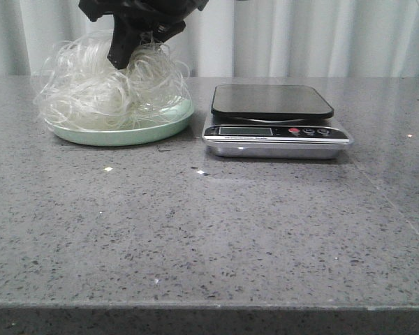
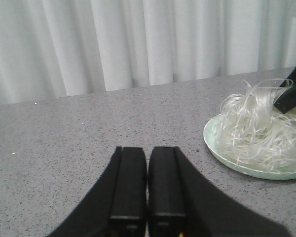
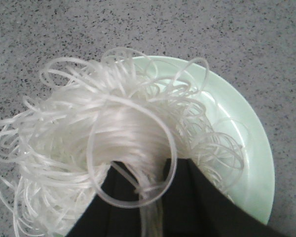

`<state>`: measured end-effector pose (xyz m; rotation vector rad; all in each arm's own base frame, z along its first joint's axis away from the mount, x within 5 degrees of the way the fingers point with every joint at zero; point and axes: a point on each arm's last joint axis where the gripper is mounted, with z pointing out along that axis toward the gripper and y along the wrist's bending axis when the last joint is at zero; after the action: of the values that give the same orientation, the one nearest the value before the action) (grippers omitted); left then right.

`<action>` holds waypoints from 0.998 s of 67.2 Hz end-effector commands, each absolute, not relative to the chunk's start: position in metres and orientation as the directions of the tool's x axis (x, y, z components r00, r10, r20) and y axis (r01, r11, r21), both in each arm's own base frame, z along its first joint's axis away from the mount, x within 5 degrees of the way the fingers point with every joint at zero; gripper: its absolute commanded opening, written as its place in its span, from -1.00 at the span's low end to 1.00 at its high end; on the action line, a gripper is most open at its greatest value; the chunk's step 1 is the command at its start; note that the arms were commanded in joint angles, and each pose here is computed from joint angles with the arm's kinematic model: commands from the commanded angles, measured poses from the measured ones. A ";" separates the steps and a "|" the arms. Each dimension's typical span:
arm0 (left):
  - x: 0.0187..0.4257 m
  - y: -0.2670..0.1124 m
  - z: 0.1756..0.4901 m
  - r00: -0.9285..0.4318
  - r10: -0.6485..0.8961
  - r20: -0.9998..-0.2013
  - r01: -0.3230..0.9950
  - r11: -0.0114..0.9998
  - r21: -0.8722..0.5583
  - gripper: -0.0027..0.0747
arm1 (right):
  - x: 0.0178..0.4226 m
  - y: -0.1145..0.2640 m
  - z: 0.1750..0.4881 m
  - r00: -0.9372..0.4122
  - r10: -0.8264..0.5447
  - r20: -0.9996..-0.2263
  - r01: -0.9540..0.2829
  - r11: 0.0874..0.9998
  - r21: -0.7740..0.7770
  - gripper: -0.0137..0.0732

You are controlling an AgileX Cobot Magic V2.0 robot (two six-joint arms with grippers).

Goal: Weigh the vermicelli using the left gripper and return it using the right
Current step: 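Carry the vermicelli to the green plate and lower it with the right gripper, then open the right gripper and raise it away from the plate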

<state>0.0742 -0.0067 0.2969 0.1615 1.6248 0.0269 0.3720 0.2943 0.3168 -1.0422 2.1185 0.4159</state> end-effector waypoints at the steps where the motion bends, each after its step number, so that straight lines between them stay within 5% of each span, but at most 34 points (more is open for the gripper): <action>1: 0.074 -0.005 0.312 0.036 0.099 -0.994 0.064 0.993 0.101 -0.58 | 0.365 0.289 0.365 -0.314 -0.447 -0.838 -0.769 0.637 -0.052 -0.34; 37: 0.074 -0.005 0.312 0.036 0.099 -0.994 0.064 0.993 0.101 -0.58 | 0.370 0.287 0.357 -0.316 -0.482 -0.817 -0.765 0.639 -0.082 -0.31; 57: 0.074 -0.006 0.312 0.035 0.099 -0.995 0.064 0.993 0.101 -0.58 | 0.367 0.280 0.367 -0.312 -0.478 -0.821 -0.762 0.642 -0.084 0.55; 67: 0.074 -0.006 0.312 0.035 0.099 -0.995 0.064 0.993 0.101 -0.58 | 0.361 0.267 0.384 -0.311 -0.473 -0.824 -0.756 0.649 -0.087 0.58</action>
<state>0.0742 -0.0067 0.2969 0.1615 1.6248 0.0269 0.3738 0.2860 0.3230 -1.0356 2.1160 0.3903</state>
